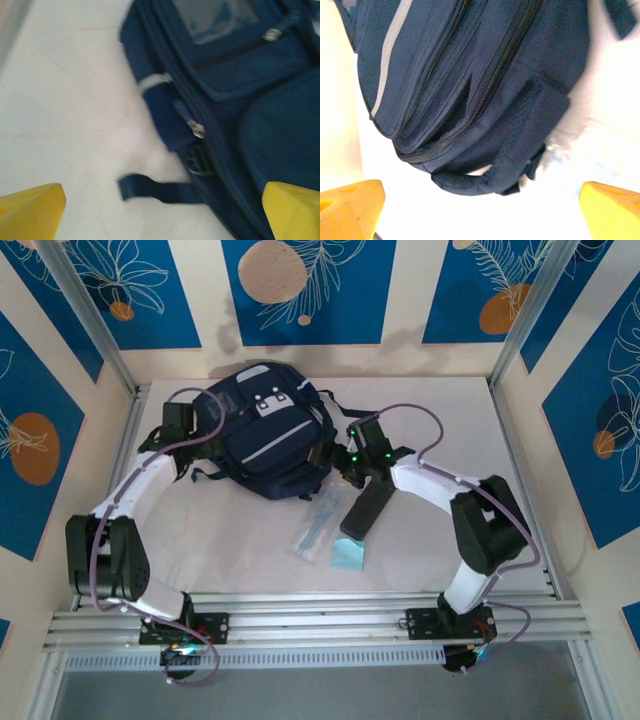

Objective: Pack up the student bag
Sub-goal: Unzip the student bag at the top-center of the table, then pick up the glasses case from the center of the table.

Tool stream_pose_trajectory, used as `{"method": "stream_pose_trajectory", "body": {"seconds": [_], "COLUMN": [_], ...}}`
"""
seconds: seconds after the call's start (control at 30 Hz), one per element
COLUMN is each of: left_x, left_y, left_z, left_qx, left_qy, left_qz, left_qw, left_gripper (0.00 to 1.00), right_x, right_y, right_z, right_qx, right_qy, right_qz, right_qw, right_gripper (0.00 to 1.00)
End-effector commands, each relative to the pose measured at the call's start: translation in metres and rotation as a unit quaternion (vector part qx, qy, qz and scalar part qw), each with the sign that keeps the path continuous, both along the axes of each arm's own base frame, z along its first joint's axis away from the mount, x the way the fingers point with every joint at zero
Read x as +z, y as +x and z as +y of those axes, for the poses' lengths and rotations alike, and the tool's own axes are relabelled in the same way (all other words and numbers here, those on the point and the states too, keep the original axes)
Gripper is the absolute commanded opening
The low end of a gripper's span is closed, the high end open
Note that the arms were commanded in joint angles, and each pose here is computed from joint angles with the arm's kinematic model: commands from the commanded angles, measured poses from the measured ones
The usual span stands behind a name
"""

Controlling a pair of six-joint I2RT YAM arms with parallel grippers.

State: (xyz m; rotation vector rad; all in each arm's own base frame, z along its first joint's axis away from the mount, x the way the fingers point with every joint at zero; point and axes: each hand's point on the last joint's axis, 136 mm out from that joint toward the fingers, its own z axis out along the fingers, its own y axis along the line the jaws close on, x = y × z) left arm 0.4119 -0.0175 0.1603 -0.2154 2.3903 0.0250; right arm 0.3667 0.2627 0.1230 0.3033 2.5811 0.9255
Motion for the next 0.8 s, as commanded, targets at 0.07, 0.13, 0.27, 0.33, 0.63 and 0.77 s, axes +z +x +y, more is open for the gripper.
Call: {"method": "stream_pose_trajectory", "body": {"seconds": [0.07,0.13,0.27,0.33,0.63,0.77], "left_x": [-0.012,-0.009,-0.004,-0.001,-0.006,-0.014], "left_y": [-0.032,-0.035,-0.04,-0.041,-0.039,-0.033], "left_z": [-0.072,-0.092,-0.127,-0.142,-0.181,-0.181], "left_qx": [-0.062,-0.078,-0.105,-0.118,-0.147,-0.169], "left_qy": [-0.1,-0.132,-0.162,-0.17,-0.161,-0.108], "left_qz": [0.03,0.017,0.004,-0.002,0.001,0.006], "left_qw": [0.993,0.988,0.981,0.978,0.976,0.98], "left_gripper": [1.0,1.0,1.0,1.0,1.0,1.0], "right_x": [-0.028,-0.037,-0.058,-0.065,-0.092,-0.104], "right_y": [-0.043,-0.057,-0.08,-0.086,-0.081,-0.078], "right_z": [-0.087,-0.101,-0.107,-0.108,-0.089,-0.083], "right_qx": [-0.053,-0.055,-0.071,-0.082,-0.091,-0.089], "right_qy": [-0.224,-0.263,-0.252,-0.249,-0.218,-0.209], "right_qz": [0.123,0.149,0.178,0.189,0.202,0.209], "right_qw": [0.965,0.952,0.949,0.946,0.95,0.951], "right_gripper": [0.99,1.0,1.0,1.0,0.99,0.99]}}
